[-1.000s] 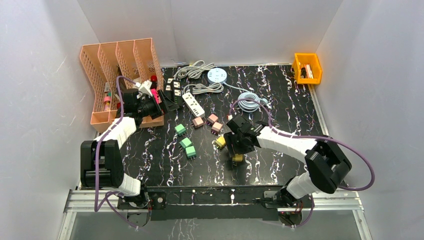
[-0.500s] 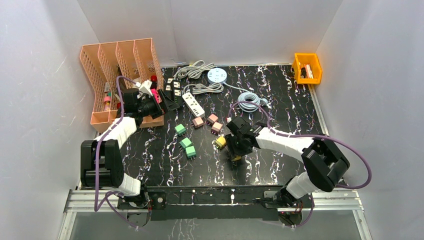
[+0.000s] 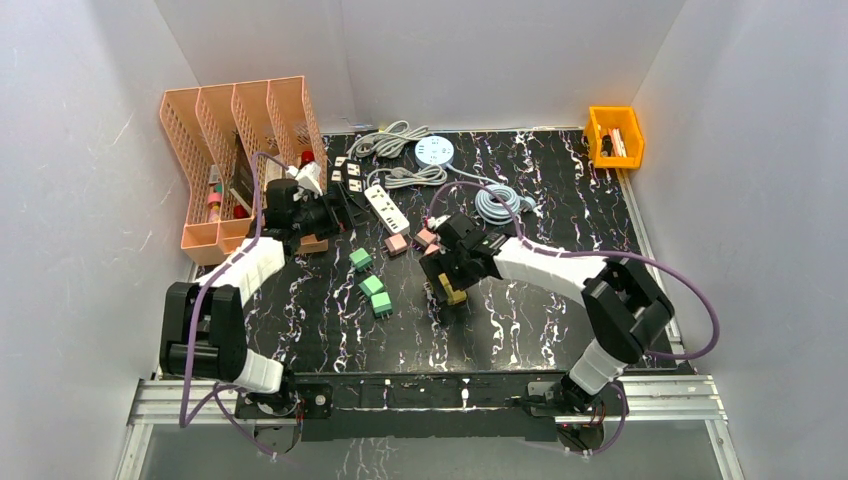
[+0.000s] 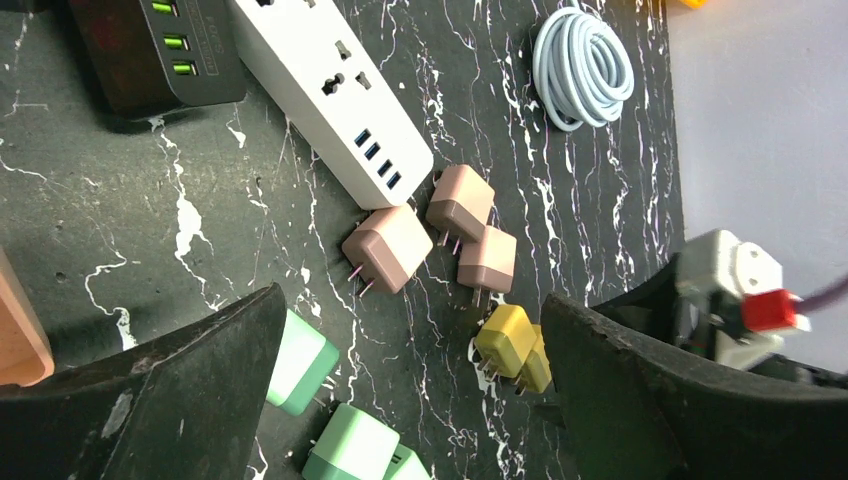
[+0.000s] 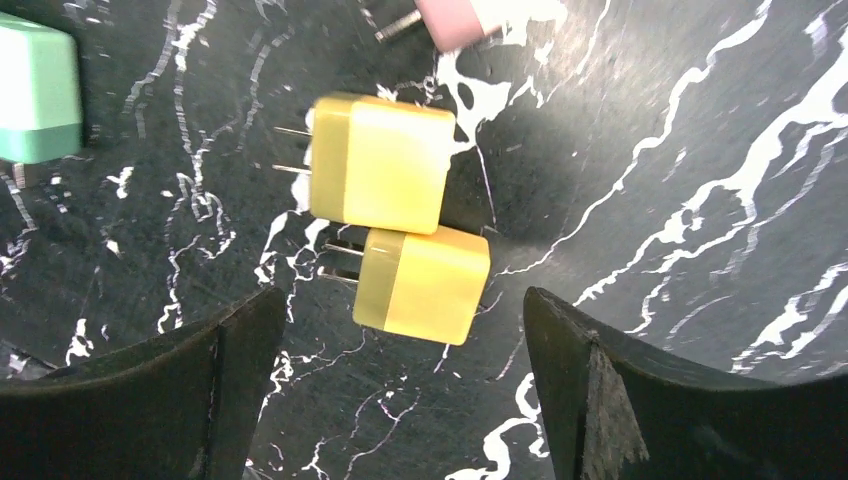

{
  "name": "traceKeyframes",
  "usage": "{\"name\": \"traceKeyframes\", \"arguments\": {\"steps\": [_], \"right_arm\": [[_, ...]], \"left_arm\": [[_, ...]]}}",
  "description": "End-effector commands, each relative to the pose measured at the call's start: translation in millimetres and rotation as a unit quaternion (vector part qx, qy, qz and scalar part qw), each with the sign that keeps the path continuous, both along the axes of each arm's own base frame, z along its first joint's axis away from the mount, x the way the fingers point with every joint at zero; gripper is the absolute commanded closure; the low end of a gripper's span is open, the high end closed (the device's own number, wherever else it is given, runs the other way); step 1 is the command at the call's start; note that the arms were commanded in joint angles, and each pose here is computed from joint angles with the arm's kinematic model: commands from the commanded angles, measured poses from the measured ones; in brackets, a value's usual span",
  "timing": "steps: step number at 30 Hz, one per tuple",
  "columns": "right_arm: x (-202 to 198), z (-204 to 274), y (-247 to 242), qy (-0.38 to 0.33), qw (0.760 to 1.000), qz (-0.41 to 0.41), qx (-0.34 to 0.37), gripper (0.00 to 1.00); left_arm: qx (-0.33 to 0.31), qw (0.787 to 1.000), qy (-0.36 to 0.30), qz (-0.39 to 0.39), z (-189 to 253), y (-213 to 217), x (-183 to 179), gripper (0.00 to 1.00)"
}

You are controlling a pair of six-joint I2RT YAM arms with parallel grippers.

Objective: Pull the plug off the socket

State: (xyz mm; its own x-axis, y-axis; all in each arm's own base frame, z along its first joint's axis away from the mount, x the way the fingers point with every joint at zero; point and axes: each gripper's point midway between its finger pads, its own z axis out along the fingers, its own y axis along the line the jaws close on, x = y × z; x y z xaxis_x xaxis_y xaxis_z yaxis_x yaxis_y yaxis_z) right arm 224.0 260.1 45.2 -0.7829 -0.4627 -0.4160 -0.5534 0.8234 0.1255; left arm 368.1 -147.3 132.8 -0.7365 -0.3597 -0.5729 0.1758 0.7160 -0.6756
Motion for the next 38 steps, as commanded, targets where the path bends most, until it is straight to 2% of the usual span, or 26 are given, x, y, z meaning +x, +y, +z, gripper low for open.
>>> {"name": "traceKeyframes", "arguments": {"steps": [1,4,7,9,17,21,25,31,34,38], "right_arm": [[27.2,80.9,26.3,-0.114,0.989,0.048,0.085,0.02],[39.7,119.1,22.7,-0.175,0.978,0.039,0.108,0.02],[52.3,143.3,11.0,-0.232,0.965,0.014,0.121,0.02],[60.1,153.4,4.7,-0.266,0.955,0.001,0.131,0.02],[85.2,167.3,-7.5,-0.259,0.948,-0.014,0.187,0.02],[100.1,198.9,-37.6,-0.310,0.916,-0.073,0.244,0.02],[104.1,215.0,-69.3,-0.354,0.889,-0.127,0.260,0.02],[97.2,199.7,-70.5,-0.319,0.904,-0.130,0.255,0.02],[95.1,193.9,-68.6,-0.311,0.904,-0.131,0.261,0.02],[94.2,193.7,-67.4,-0.308,0.904,-0.133,0.266,0.02]], "left_arm": [[0.039,0.998,-0.042,0.017,17.0,8.4,-1.3,0.02],[0.060,0.997,-0.055,-0.002,24.2,8.3,-0.2,0.02],[0.104,0.992,-0.034,0.055,32.3,27.7,10.8,0.02],[0.120,0.990,-0.028,0.064,34.5,33.2,11.5,0.02],[0.123,0.989,-0.056,0.063,54.1,34.8,6.4,0.02],[0.123,0.986,-0.086,0.080,70.5,39.7,3.8,0.02],[0.116,0.979,-0.135,0.100,90.4,44.9,0.3,0.02],[0.111,0.975,-0.165,0.103,101.8,45.3,-3.6,0.02],[0.111,0.974,-0.169,0.100,103.5,44.7,-3.9,0.12],[0.112,0.974,-0.173,0.090,103.2,42.5,-4.5,0.11]]}}
